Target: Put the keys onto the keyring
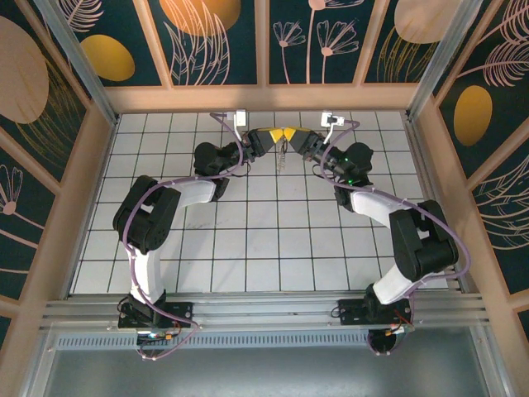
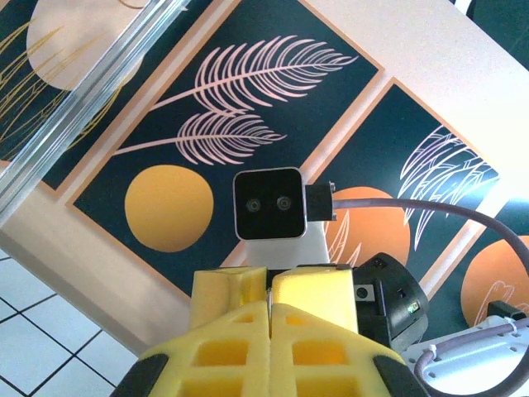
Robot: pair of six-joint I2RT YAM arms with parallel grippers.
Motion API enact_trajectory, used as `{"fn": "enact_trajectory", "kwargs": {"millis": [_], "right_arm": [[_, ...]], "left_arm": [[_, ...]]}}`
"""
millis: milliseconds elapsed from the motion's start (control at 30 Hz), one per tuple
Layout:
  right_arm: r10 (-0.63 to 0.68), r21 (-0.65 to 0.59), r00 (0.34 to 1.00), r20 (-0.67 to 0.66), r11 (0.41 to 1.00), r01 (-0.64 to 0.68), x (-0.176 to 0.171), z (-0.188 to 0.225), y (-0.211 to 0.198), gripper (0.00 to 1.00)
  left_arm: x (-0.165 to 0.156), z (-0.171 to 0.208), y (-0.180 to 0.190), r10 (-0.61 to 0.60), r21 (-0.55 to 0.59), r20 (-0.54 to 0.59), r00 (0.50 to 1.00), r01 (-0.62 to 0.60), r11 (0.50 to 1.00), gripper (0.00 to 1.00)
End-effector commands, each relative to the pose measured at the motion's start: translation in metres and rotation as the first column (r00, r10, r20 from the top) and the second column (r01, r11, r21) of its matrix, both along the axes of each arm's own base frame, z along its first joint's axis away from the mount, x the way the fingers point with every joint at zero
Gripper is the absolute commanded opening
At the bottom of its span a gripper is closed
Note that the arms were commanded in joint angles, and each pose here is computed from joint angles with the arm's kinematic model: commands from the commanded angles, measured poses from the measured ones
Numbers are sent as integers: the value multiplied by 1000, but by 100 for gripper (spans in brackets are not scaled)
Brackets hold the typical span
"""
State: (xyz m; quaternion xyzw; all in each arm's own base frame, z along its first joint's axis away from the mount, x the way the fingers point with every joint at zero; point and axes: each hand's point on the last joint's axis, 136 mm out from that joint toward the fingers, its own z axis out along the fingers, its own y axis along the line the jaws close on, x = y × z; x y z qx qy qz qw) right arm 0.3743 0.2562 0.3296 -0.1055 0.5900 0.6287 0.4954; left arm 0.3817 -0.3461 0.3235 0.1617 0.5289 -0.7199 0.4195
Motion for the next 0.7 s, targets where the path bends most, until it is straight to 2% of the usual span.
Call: {"fn": "enact_trajectory", "kwargs": {"millis": [0,133,200,467,600,667], "right_arm": [[37,27,997,67,999,-39,-7,17,5,16],[50,30,997,64,998,-52,-7,14,6,8],[54,30,997,64,998,-56,-6,13,6,1],[60,20,996,69,998,-61,-2,14,4,0],[61,-7,995,74,998,-61,1,20,-2,0],[66,-33,995,78,997,-64,3,21,-4,0]], "left_arm": [[-8,21,1,-10,-48,79,997,14,999,0],[-8,22,1,-12,-47,82,997,16,999,0],[-8,21,1,-14,-46,80,997,18,999,0],[-9,25,1,-13,-41,86,996,16,999,0],[-5,33,5,32,-9,101,994,-31,999,30],[-4,40,10,57,11,112,992,-59,998,39]]}}
